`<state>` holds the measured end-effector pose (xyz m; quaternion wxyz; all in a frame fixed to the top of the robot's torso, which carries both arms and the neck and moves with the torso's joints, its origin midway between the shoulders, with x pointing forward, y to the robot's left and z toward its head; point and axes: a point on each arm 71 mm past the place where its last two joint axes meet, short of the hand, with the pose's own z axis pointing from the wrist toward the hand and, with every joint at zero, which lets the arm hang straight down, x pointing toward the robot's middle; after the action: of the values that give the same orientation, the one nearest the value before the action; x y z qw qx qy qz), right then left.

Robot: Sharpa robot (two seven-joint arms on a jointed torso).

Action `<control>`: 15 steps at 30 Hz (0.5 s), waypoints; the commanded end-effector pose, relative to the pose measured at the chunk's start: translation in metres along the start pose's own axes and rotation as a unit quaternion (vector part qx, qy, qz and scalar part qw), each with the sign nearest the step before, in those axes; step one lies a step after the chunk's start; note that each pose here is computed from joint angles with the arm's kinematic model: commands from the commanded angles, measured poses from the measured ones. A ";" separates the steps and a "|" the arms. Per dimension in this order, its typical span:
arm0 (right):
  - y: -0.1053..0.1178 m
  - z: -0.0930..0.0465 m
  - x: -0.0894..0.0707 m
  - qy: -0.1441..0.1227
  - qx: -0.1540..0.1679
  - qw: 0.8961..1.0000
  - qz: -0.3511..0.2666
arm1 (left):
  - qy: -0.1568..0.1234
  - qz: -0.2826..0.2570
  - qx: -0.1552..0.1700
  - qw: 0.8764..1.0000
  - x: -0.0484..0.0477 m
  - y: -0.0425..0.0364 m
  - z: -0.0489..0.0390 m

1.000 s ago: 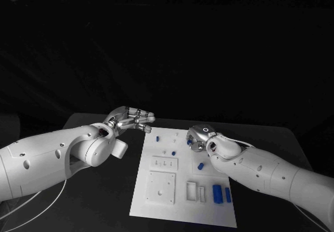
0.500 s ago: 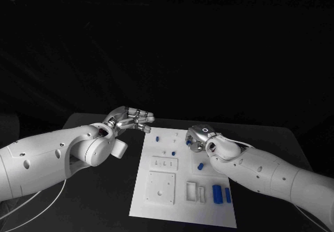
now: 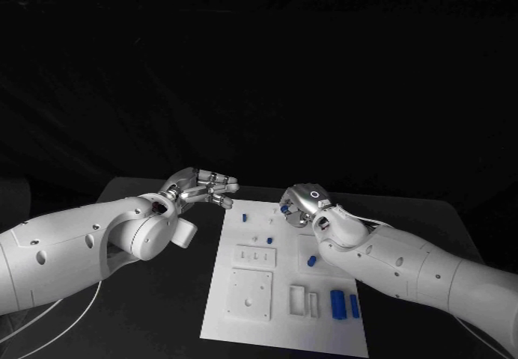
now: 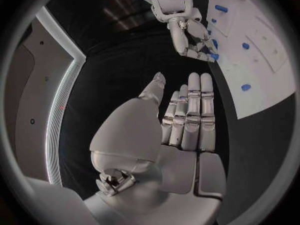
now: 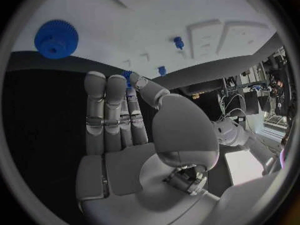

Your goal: Assemble the parts on the task board

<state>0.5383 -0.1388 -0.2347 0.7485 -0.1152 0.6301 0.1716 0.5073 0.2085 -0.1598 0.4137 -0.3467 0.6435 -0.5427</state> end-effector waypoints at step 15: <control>0.007 0.009 0.001 -0.013 0.010 1.000 -0.008 | 0.014 0.001 0.012 1.000 0.0062 -0.0093 0.0032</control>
<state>0.5437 -0.1298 -0.2338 0.7575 -0.1054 0.6231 0.1641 0.5084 0.2035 -0.1538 0.4139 -0.3410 0.6421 -0.5479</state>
